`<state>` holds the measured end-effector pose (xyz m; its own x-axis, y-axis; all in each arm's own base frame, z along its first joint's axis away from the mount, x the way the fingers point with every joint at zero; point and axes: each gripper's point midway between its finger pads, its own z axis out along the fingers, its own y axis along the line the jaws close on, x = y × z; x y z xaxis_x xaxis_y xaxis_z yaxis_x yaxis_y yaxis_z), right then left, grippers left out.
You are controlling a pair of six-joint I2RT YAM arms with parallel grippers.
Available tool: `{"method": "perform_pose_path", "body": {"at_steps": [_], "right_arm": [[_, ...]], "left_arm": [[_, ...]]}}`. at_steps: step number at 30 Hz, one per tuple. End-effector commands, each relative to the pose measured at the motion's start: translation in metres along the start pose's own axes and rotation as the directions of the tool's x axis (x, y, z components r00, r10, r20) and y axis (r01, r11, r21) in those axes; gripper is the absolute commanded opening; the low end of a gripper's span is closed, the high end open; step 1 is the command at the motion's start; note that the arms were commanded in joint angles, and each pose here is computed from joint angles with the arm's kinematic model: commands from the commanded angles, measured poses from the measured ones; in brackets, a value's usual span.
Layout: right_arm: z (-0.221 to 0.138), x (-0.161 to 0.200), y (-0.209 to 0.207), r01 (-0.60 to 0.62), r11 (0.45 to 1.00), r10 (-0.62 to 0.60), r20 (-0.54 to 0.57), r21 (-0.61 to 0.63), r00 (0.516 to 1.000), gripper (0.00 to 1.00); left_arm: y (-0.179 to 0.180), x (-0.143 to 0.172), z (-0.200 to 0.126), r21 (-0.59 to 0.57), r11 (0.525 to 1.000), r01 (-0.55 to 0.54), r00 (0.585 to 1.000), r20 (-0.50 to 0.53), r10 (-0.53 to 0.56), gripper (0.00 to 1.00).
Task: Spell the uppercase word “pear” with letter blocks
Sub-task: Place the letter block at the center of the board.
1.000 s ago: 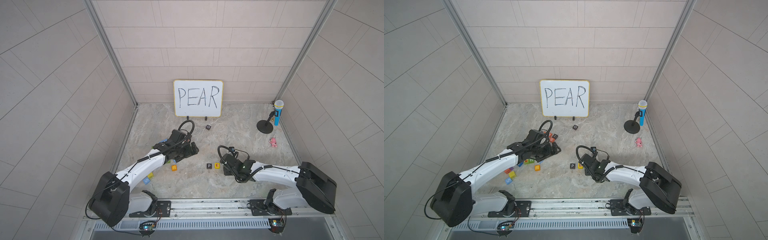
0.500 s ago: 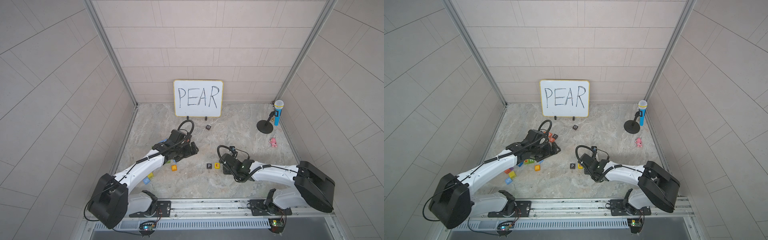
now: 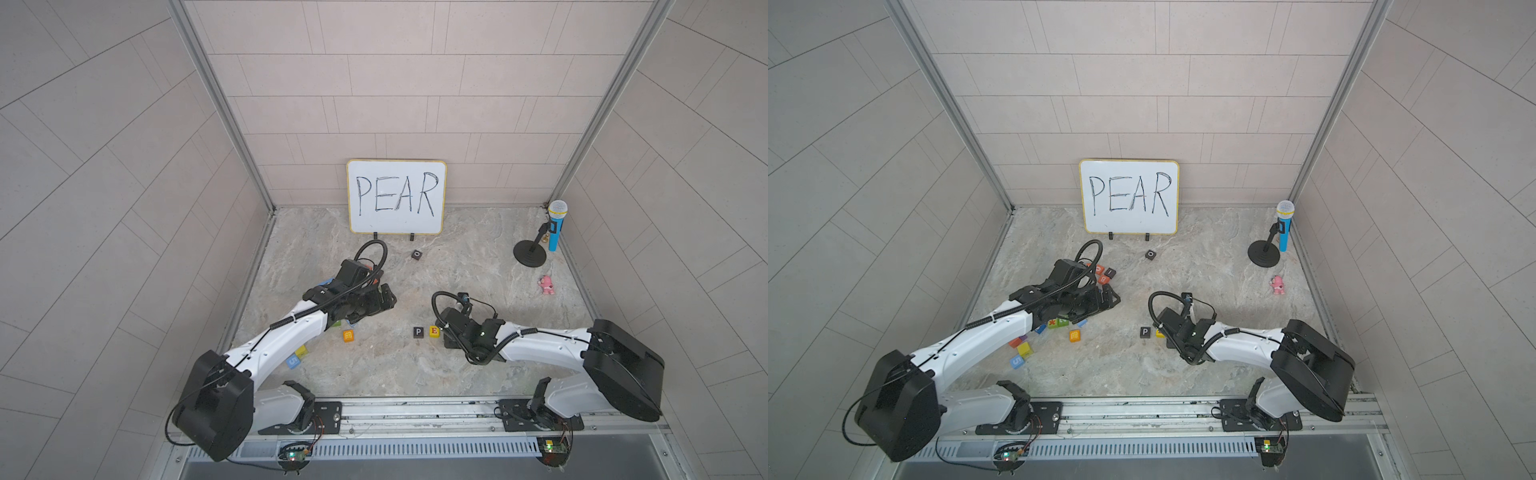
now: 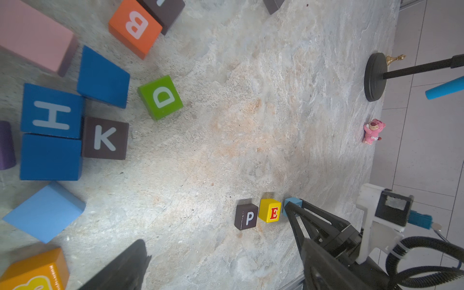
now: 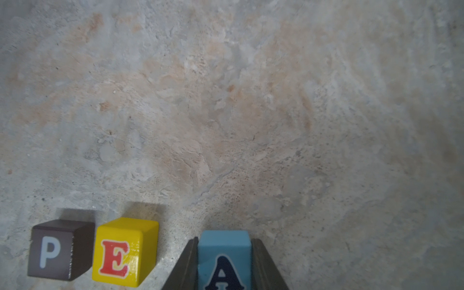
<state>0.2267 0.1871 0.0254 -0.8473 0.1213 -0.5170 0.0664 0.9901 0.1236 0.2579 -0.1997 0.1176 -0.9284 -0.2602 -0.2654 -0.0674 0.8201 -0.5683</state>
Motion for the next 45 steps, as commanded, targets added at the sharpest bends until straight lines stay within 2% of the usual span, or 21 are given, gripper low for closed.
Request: {"method": "perform_pose_path", "body": {"at_steps": [1, 8, 16, 26, 45], "right_arm": [[0.003, 0.004, -0.001, -0.011, 1.0, 0.011, -0.012, 0.02, 1.0, 0.29], [0.003, 0.005, 0.0, -0.011, 1.0, 0.012, -0.015, 0.016, 1.0, 0.3], [0.002, 0.004, 0.002, -0.017, 1.0, 0.017, -0.012, 0.009, 1.0, 0.36], [-0.001, 0.002, 0.004, -0.02, 1.0, 0.02, -0.005, -0.004, 1.0, 0.49], [-0.015, -0.005, 0.002, -0.033, 0.999, 0.033, 0.017, -0.02, 0.999, 0.5]], "left_arm": [[0.007, 0.002, -0.004, -0.015, 1.0, -0.005, 1.0, 0.011, 0.005, 1.0], [0.006, 0.001, -0.005, -0.011, 1.0, -0.006, 1.0, 0.015, 0.006, 1.0], [0.005, 0.0, -0.005, -0.008, 1.0, -0.004, 1.0, 0.019, 0.004, 1.0], [0.002, -0.002, -0.007, 0.0, 1.0, -0.005, 1.0, 0.024, 0.005, 1.0], [0.001, -0.002, -0.008, 0.005, 1.0, -0.006, 1.0, 0.028, 0.005, 1.0]]}}
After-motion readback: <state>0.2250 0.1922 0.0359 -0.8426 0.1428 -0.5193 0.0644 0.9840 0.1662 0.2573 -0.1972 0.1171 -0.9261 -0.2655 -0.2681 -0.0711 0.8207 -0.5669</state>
